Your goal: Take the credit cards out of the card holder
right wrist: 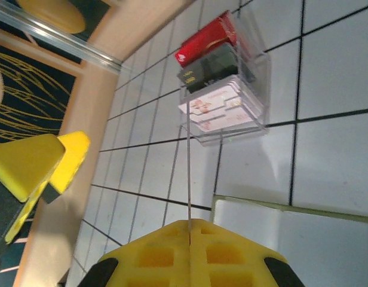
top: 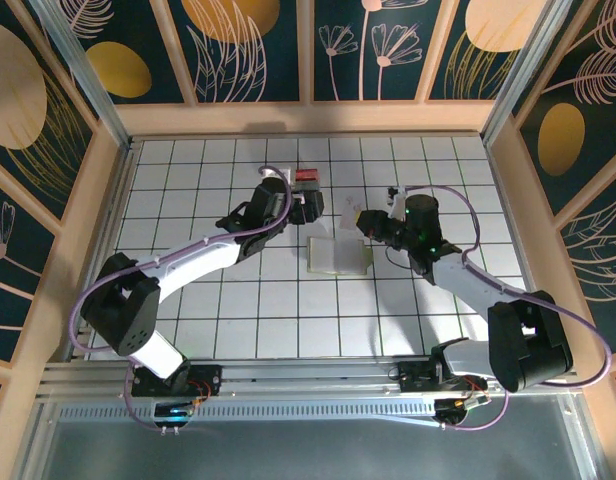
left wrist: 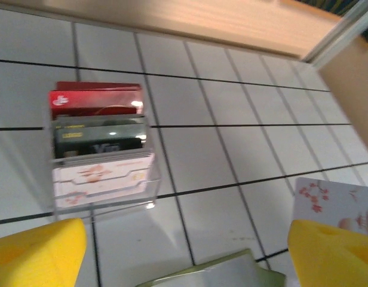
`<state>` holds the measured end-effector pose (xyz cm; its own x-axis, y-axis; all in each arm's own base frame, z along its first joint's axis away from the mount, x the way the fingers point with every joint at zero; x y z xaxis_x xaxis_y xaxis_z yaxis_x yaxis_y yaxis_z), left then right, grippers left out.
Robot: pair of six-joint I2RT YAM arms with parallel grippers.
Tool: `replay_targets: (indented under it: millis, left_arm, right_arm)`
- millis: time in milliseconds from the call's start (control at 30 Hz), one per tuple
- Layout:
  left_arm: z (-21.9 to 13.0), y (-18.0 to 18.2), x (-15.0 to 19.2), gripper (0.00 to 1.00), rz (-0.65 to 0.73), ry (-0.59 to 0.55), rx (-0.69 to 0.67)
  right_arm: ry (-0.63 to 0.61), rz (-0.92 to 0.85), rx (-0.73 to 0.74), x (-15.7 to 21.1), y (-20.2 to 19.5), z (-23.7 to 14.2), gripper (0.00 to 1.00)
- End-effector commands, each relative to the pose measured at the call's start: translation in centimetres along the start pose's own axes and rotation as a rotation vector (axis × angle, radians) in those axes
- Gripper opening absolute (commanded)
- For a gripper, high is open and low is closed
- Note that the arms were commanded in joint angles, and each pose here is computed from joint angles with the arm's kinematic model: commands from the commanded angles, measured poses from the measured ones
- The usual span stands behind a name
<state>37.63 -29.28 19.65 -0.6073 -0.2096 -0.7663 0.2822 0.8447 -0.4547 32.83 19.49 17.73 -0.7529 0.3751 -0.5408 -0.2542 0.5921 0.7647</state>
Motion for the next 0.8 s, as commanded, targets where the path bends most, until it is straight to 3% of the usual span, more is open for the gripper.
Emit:
replay_targets:
  millis: [0, 133, 433, 767]
  left_arm:
    - [-0.6, -2.8, 0.1, 0.84, -0.049, 0.023, 0.228]
    - [-1.1, -4.3, -0.5, 0.80, -0.082, 0.024, 0.371]
    - [-2.2, -6.2, -0.4, 0.75, -0.066, 0.037, 0.532]
    - [-2.6, -8.0, -0.6, 0.51, -0.050, 0.044, 0.648]
  right_arm:
    - [-0.068, -0.058, -0.144, -1.6, 3.3, -1.0, 0.00]
    - [-0.078, -0.077, -0.250, -1.8, 5.3, -1.6, 0.00]
    - [-0.065, -0.104, -0.383, -1.8, 7.9, -2.4, 0.00]
    - [-0.032, -0.113, -0.458, -1.3, 9.1, -2.2, 0.00]
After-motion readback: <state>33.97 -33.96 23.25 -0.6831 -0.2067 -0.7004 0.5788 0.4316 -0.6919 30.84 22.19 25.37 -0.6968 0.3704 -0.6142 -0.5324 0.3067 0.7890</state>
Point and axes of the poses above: each hand's point on the last joint's axis, 136 mm out from that joint toward the fingers, its own z axis out along the fingers, its own y axis along the line the jaws close on, x = y × z, the point moved 1 cm from there along -z, back along the fingers
